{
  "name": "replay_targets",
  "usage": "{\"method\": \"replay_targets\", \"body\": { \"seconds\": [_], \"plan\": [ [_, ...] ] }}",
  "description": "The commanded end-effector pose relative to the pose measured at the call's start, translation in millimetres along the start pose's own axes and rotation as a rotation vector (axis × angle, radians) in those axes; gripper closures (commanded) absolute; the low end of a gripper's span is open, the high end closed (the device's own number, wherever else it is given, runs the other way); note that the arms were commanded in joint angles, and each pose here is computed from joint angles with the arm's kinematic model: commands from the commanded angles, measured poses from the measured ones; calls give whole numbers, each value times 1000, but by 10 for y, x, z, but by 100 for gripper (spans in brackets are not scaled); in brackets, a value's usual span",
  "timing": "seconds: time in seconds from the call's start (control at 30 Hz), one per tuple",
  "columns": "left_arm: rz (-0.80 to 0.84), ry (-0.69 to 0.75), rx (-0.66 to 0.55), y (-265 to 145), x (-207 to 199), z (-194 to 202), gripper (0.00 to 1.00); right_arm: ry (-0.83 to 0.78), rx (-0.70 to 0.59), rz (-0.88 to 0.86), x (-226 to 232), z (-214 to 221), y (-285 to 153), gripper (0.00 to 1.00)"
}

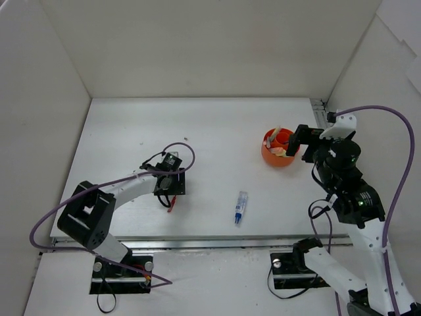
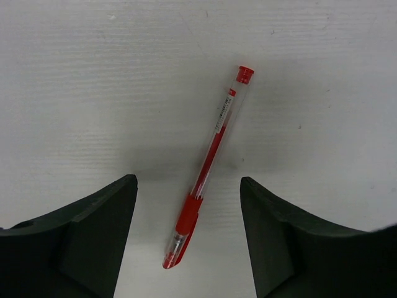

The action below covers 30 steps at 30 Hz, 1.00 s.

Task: Sort the stationery into containers
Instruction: Pick up the pen from the center of the board.

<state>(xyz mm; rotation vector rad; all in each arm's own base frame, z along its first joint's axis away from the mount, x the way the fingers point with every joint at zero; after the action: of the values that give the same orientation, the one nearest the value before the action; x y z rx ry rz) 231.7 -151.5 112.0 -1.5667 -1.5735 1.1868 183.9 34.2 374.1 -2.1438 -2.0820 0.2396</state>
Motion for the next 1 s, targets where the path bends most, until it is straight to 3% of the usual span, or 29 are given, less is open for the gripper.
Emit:
{"method": "replay_targets", "body": {
  "seconds": [0.0, 0.13, 0.23, 0.27, 0.37, 0.53, 0.7, 0.83, 0.97],
  "plan": [
    [51, 4, -41, 26, -116, -61, 40, 59, -59, -106, 173, -72, 141, 2],
    [33, 25, -11, 125, -190, 56, 56, 85, -45, -150, 234, -71, 168, 2],
    [28, 13, -5, 145, -193, 104, 75, 115, -33, -172, 276, -66, 188, 2],
    [24, 9, -12, 142, -194, 94, 86, 135, -19, -182, 299, -35, 211, 2],
    [25, 3, -35, 96, -208, 50, 100, 132, 13, -226, 369, 38, 305, 2],
    [66, -10, -112, -132, -282, -118, 100, 182, 120, -339, 545, 201, 444, 2],
    [76, -111, -234, -583, -383, -416, 100, 42, 205, -425, 787, 619, 521, 2],
    [21, -305, -242, -909, -369, -628, 100, -117, 266, -543, 1133, 953, 444, 2],
    [95, -458, -279, -1078, -462, -770, 100, -207, 311, -706, 1594, 1235, 383, 2]
  ]
}}
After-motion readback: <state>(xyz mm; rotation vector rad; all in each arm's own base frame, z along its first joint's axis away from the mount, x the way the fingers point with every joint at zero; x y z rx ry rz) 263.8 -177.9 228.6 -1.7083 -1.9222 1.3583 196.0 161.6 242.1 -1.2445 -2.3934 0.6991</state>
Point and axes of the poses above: each gripper's point midway between its finger pads, its own y axis out along the fingers, its own x axis along the line the jaws close on, z = x × y, the point moved 9 cm from there along -y, back along the fingers, and after that the axes turned 7 degrees about -y, right-handed, at the moved point
